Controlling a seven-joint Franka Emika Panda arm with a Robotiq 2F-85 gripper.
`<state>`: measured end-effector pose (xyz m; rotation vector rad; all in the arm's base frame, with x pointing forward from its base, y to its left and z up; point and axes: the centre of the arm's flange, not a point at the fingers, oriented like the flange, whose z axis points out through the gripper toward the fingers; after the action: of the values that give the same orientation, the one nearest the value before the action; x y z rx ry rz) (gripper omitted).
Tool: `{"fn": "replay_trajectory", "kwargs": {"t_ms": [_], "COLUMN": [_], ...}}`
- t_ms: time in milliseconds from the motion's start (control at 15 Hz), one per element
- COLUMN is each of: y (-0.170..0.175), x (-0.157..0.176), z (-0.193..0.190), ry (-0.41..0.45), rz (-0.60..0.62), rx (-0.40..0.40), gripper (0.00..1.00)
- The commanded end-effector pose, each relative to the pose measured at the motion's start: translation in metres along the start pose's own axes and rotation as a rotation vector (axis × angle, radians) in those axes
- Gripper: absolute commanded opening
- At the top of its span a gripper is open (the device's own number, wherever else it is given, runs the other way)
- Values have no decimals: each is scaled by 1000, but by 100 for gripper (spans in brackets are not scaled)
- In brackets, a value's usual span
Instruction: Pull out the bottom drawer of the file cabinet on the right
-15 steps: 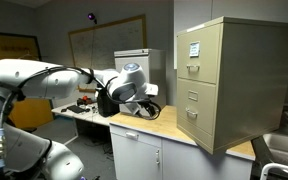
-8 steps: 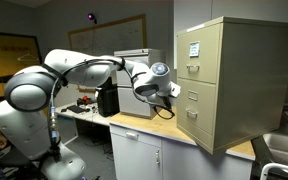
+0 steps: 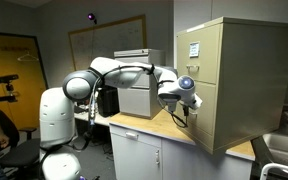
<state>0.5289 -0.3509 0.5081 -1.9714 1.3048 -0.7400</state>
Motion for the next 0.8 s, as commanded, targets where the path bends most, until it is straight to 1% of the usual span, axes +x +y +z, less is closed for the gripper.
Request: {"fn": "replay_trajectory", "kwargs": {"t_ms": [0,267,533,733], "y": [0,12,10,19], "x": [47,68,67,63], "z": [17,33,61,82], "ry": [35,54,7,-17], "rz": [110,184,174,159], "rx": [-12,-45,-91,-157], "gripper": [100,100,100,100]}}
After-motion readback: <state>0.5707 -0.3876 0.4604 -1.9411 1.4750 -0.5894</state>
